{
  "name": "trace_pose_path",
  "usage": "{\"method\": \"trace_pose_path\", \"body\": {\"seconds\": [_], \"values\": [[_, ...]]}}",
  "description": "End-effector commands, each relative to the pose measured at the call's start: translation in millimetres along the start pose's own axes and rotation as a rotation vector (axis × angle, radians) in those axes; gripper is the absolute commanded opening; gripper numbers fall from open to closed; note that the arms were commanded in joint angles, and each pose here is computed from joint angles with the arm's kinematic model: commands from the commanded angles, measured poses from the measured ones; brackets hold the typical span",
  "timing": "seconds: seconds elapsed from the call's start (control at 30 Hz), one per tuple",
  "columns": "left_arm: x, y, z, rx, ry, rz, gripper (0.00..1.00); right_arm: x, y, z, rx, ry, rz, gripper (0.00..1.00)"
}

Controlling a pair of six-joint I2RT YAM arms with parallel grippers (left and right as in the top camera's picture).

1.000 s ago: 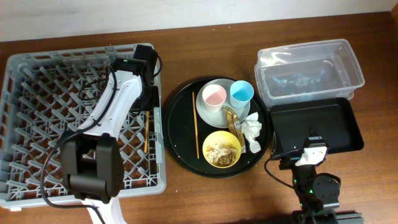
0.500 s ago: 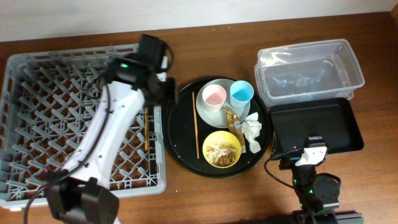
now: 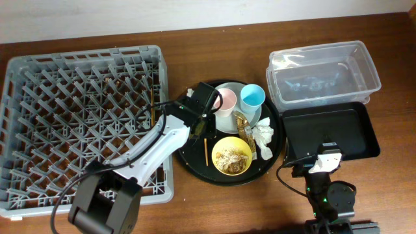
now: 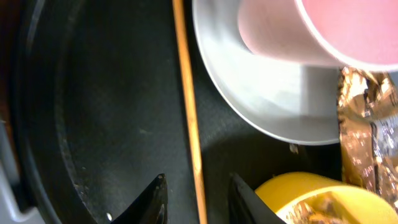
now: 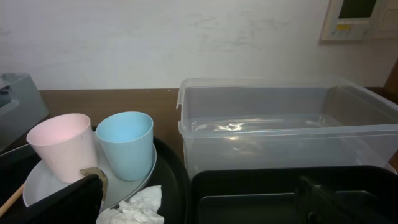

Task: Sort waste into correct bins and load items into the dishwasher rack
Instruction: 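Grasp the second wooden chopstick beside the plate with the left gripper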

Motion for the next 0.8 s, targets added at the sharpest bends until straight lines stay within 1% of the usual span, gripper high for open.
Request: {"method": "trace_pose_path", "body": {"seconds": [0.0,0.07,0.17,0.27,0.57,0.6,0.63,0.77], "values": [[2.2,10.5,20.5,-0.072,0.0,-0.036,0.26,2.8,0.9,0.1,-0.002,0.006,0.0,0.99],[7.4,13.2,32.7,-0.089,0.026,-0.055,0.24,2.8,0.9,0.1,-0.002,0.006,0.0,0.99],[12.4,5.1,46.4,-0.051,0.058,-0.056,0.24,2.8,0.9,0.1,-0.002,0.006,0.0,0.99],[12.0,0.1,51.9,-0.041,0.049,-0.049,0.23,2.8,0.9,0.1,-0.002,0.006,0.0,0.99],[11.8,-4.0,55.7,-0.041,0.027,-0.036,0.22,2.8,0.9,0.1,-0.002,0.006,0.0,0.99],[9.0,-1.0,55.6,-0.062,0.007,-0.034,0.18,2.8,0.9,0.1,-0.002,0.006,0.0,0.99],[7.4,0.9,55.5,-0.073,-0.002,-0.034,0.17,2.8,0.9,0.1,-0.002,0.006,0.0,0.99],[8.0,1.4,55.8,-0.074,-0.001,-0.034,0.17,2.8,0.9,0.1,-0.002,0.006,0.0,0.99]]}}
Point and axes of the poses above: each gripper's point midway between its finger pads, its own z axis out along the fingers, its own y axis along the line the jaws close on, x = y × z, the point moved 1 cm from there along -z, back along the fingers, and after that the axes turned 10 degrees about -z, right-handed, at the moved point
